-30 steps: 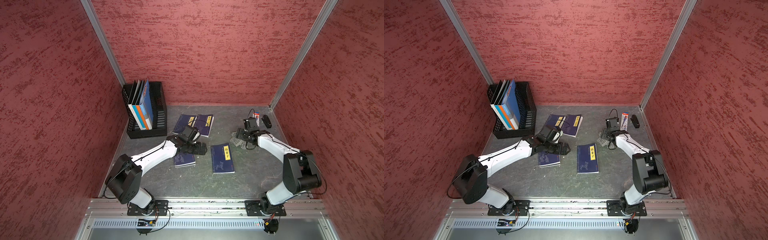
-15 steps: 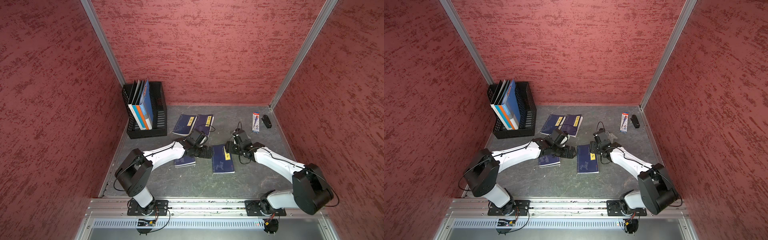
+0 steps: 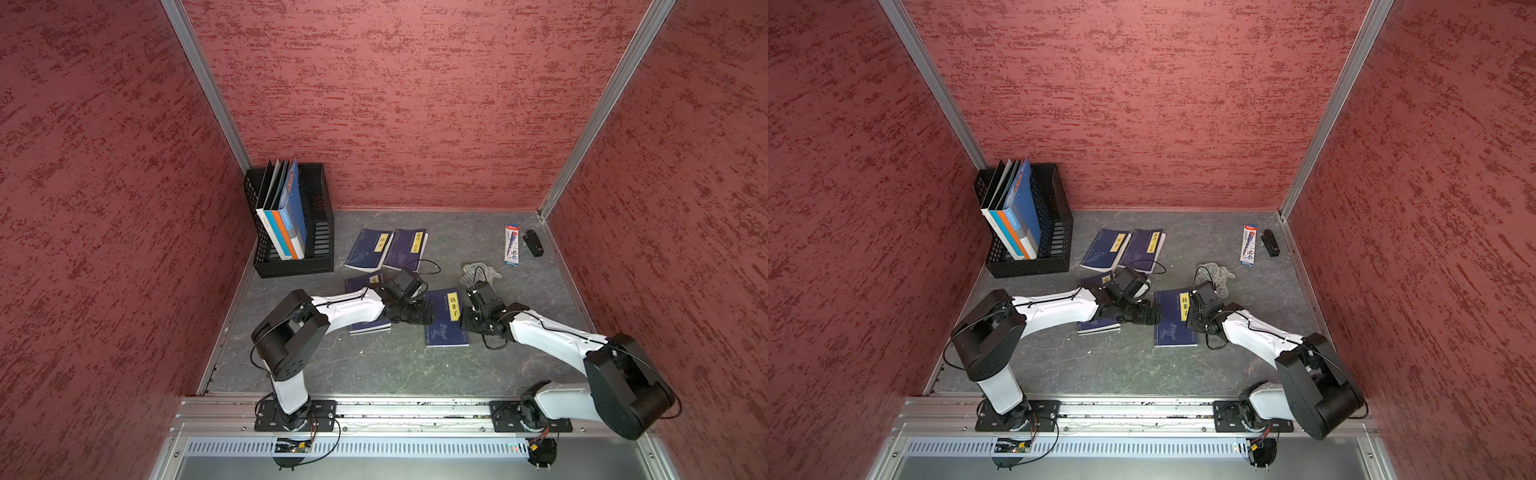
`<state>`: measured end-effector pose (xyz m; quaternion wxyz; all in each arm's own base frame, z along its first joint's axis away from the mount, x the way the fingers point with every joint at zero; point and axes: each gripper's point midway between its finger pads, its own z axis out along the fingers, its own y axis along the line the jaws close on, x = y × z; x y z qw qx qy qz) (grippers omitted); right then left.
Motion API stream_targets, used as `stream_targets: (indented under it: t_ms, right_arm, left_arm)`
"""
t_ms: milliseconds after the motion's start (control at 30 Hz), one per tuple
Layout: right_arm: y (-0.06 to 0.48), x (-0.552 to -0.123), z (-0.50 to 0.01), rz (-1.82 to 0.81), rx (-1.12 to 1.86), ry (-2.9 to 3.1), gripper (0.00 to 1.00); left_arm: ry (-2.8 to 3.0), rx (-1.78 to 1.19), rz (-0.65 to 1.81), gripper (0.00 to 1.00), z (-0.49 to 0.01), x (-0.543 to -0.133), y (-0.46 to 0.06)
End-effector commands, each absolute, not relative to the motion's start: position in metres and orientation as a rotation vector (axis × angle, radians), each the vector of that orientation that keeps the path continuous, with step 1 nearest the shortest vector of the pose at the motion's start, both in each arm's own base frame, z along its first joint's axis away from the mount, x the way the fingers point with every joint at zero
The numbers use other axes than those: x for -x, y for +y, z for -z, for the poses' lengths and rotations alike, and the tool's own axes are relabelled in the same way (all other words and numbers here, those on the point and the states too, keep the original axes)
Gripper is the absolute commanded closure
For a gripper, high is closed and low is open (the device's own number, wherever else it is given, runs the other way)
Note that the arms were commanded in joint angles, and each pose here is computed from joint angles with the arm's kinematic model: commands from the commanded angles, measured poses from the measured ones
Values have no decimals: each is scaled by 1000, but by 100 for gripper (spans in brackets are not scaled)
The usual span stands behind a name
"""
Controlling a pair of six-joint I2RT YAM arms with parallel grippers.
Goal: Wipe the cover of the book
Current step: Pick up the book from the center of the board.
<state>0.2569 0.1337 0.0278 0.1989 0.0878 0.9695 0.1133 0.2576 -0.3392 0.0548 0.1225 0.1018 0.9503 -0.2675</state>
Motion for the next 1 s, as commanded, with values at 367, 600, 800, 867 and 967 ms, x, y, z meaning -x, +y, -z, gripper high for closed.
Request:
stream_targets:
  t_ms: [367, 600, 800, 867, 967]
  right_arm:
    - [161, -251, -26, -442, -170, 2726, 75]
    - [172, -247, -23, -479, -152, 2733, 75]
    - [175, -250, -21, -482, -148, 2732, 75]
    - [175, -251, -20, -478, -141, 2733, 75]
    - [174, -250, -17, -469, -143, 2739, 76]
  left_arm:
    - [2757, -252, 895, 23, -56, -263, -360]
    - [2814, -231, 838, 28, -38, -260, -353]
    - [2815, -217, 831, 28, -36, -267, -350]
    - [2816, -214, 844, 28, -35, -270, -352]
    - [2813, -201, 884, 28, -35, -275, -353]
